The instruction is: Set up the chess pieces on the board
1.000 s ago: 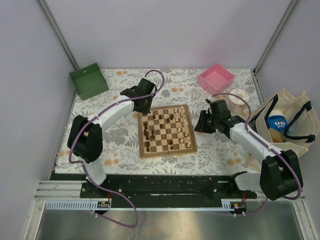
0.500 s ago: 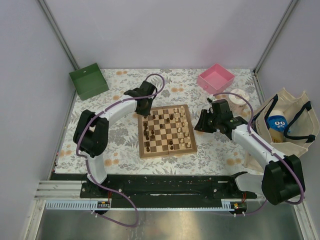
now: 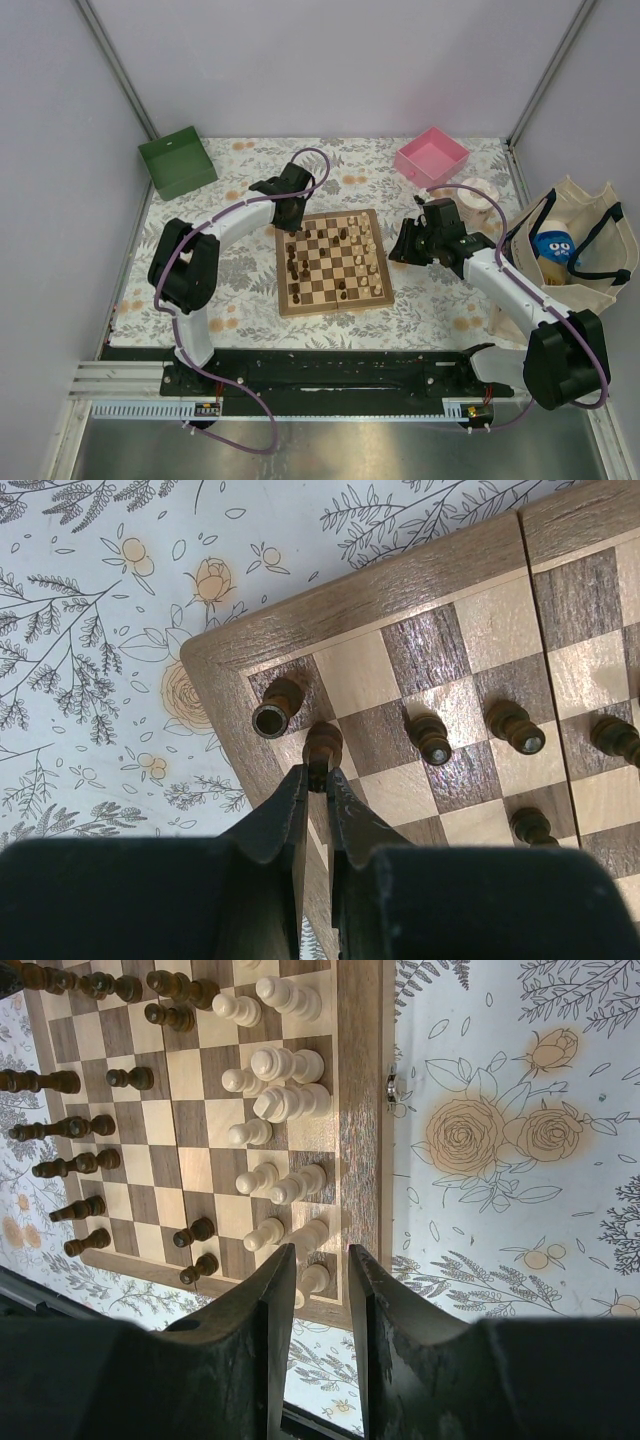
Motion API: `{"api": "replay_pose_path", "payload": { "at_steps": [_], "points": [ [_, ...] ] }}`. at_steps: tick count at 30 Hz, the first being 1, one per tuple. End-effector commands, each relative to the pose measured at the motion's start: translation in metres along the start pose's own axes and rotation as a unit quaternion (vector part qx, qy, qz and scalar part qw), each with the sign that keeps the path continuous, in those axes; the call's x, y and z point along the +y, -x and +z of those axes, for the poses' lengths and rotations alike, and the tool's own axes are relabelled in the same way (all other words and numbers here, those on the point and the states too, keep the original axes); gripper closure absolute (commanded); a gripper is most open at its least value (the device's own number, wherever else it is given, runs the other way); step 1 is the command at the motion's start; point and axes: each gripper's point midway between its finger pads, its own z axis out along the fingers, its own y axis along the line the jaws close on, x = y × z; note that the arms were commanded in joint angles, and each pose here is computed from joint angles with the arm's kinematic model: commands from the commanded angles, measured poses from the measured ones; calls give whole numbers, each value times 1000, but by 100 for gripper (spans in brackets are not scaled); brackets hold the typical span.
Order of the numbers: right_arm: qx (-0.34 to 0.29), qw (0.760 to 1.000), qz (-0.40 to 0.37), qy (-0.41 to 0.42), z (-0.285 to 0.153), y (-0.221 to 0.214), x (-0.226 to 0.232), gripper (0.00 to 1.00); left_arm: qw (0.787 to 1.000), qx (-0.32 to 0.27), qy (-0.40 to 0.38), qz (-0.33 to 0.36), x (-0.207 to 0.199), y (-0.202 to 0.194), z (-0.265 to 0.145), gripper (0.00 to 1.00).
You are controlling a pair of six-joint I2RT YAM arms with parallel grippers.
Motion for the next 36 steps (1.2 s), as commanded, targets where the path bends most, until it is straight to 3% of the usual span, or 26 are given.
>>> {"api": "replay_pose_path", "payload": {
  "at_steps": [1, 36],
  "points": [
    [-14, 1000, -5, 22, -5, 15, 16, 63, 1000, 1, -1, -10, 1, -1, 2, 100],
    [-2, 1000, -4, 30, 2, 9, 16, 63, 1000, 0, 12, -17, 8, -1, -14, 98]
  ]
}}
